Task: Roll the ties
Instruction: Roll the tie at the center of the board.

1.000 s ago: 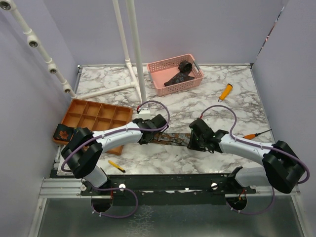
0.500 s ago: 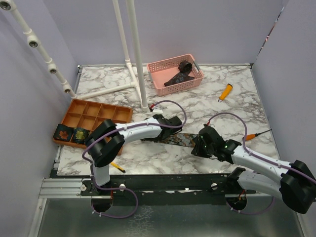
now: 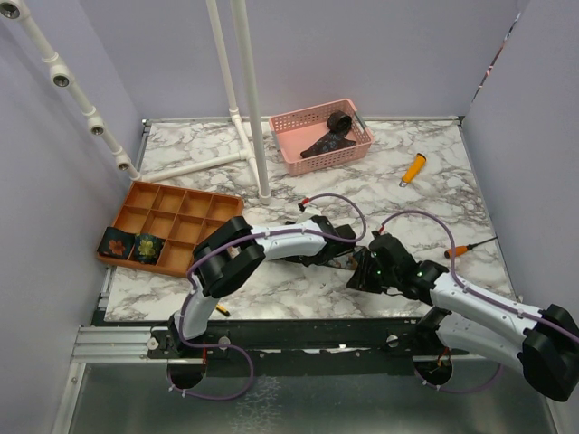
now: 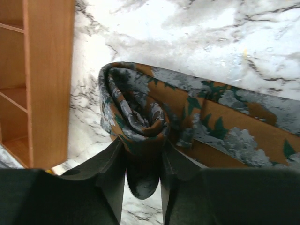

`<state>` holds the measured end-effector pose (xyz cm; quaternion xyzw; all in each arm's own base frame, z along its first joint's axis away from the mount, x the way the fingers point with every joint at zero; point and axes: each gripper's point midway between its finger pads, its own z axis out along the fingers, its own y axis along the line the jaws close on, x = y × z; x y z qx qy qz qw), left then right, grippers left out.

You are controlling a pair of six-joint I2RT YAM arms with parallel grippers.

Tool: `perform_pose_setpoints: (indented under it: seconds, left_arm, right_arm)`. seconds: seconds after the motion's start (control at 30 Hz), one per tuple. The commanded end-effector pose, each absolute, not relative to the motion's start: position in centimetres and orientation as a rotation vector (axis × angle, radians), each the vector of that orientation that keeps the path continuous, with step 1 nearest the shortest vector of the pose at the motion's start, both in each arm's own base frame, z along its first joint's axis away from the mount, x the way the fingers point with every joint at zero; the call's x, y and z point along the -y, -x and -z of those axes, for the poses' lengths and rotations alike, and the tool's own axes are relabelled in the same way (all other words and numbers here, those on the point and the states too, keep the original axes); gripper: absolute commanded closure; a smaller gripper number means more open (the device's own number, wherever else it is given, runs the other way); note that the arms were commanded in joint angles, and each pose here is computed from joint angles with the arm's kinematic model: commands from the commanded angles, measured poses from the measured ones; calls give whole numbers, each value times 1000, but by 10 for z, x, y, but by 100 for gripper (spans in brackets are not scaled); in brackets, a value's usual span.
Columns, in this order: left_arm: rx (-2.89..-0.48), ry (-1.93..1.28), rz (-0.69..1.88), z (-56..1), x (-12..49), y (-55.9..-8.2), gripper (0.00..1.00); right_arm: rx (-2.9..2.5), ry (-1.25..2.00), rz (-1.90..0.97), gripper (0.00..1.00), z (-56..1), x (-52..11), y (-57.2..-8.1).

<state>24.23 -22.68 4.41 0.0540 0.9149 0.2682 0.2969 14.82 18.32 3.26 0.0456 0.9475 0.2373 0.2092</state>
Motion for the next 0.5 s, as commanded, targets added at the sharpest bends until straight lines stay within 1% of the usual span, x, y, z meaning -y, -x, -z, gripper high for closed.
perform_pose_setpoints:
  seconds: [0.0, 0.03, 0.2, 0.47]
  left_arm:
    - [-2502, -152, -572, -33, 259, -240, 63]
    - [-2509, -154, -550, -33, 263, -240, 59]
    - [-2526, -160, -456, -44, 277, -241, 34]
    - [-2533, -152, -309, -72, 283, -234, 2]
  right_arm:
    - [-2656, -112, -693, 68, -32, -183, -139]
    - [-2651, -115, -698, 68, -33, -183, -139]
    - [-2647, -130, -703, 68, -34, -181, -138]
    - [-2652, -120, -711, 67, -35, -182, -136]
